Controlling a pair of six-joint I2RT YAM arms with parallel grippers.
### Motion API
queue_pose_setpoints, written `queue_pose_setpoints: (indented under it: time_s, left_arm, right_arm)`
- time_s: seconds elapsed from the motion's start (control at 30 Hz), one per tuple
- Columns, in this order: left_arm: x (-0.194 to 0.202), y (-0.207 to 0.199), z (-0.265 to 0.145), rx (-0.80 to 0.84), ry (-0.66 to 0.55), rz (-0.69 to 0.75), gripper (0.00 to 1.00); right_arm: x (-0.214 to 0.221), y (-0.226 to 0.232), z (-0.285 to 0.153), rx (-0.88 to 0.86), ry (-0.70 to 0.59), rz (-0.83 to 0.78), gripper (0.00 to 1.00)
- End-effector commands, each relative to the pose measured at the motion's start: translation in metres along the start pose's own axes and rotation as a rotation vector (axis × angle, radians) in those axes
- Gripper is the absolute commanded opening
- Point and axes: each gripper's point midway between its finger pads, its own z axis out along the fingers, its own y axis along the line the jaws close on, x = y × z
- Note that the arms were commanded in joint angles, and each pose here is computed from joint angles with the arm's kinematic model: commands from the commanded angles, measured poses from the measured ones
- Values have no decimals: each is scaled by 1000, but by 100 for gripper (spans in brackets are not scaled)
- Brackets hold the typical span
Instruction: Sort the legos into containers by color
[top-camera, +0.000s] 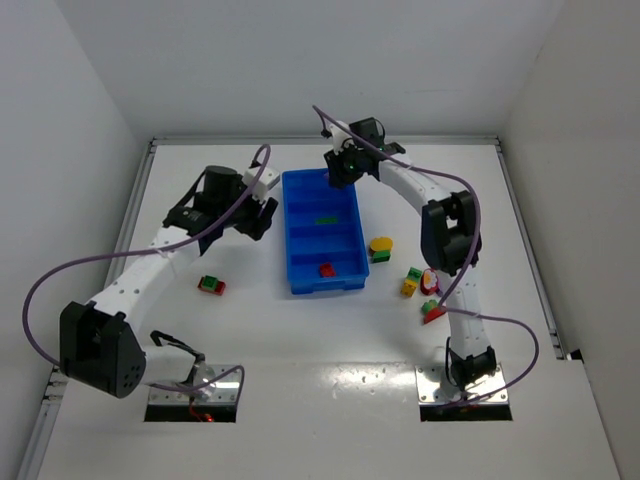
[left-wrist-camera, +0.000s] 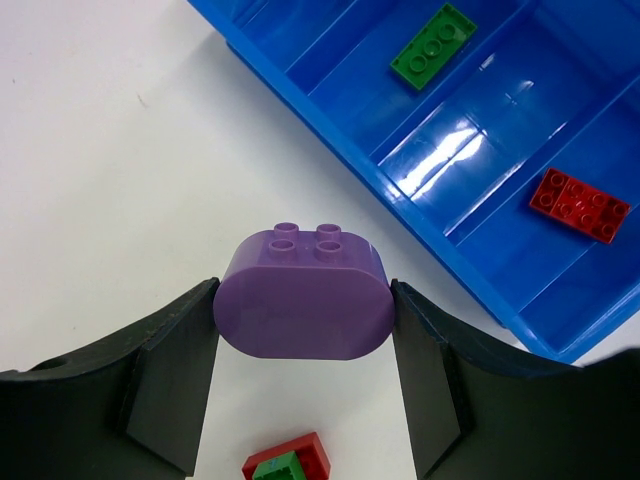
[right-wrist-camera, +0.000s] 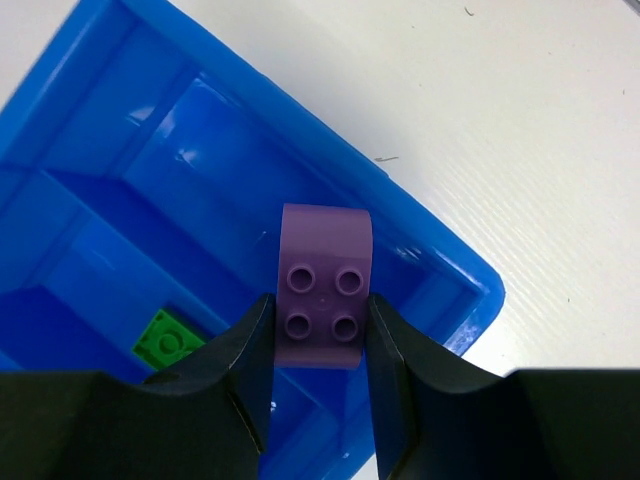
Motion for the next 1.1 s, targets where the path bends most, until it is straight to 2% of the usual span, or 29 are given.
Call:
queue_pose_setpoints:
  time_s: [0.0, 0.17, 0.23, 0.27, 0.37, 0.43, 0.63, 0.77, 0.8, 0.87, 0.9, 0.97, 1.0, 1.03, 1.07]
  left_arm:
    - [-24, 9, -5, -17, -63, 12, 27]
    - [-23, 13, -1, -22, -53, 5, 27]
    - [-27, 14, -2, -24, -61, 7, 27]
    - [-27, 14, -2, -24, -62, 7, 27]
    - [-24, 14, 0, -22, -53, 5, 27]
    - [-24, 14, 0, -22, -53, 5, 27]
    - [-39, 12, 1, -6, -95, -10, 27]
    - [-72, 14, 2, 23, -158, -32, 27]
    - [-72, 15, 14, 30, -138, -56, 27]
    - [-80, 12, 24, 53, -130, -75, 26]
    - [-100, 13, 25, 54, -162, -75, 26]
    - [-92, 15, 53, 28, -80, -136, 25]
    - [-113, 20, 55, 4, -102, -145, 23]
    - [-99, 11, 78, 23, -22, -160, 22]
    - [-103, 8, 85, 32, -10, -170, 22]
  right_arm:
    - [-15, -11, 0, 43, -37, -39, 34]
    - [-17, -13, 0, 54, -43, -42, 36]
    - [-17, -15, 0, 64, -40, -42, 45]
    - [-17, -15, 0, 64, -40, -42, 53]
    - [-16, -16, 0, 73, -39, -31, 64]
    - [-16, -16, 0, 73, -39, -31, 68]
    - [-46, -10, -23, 72, -105, 18, 68]
    - [-85, -4, -61, 85, -200, 57, 69]
    - [-101, -11, -81, 123, -246, 73, 69]
    - [-104, -19, -99, 173, -256, 79, 69]
    - [-105, -30, -110, 216, -264, 87, 69]
    - [-111, -34, -138, 244, -294, 102, 71]
    - [-108, -39, -147, 262, -290, 110, 72]
    - [-106, -45, -164, 282, -301, 119, 72]
    - [-102, -47, -171, 288, -293, 127, 73]
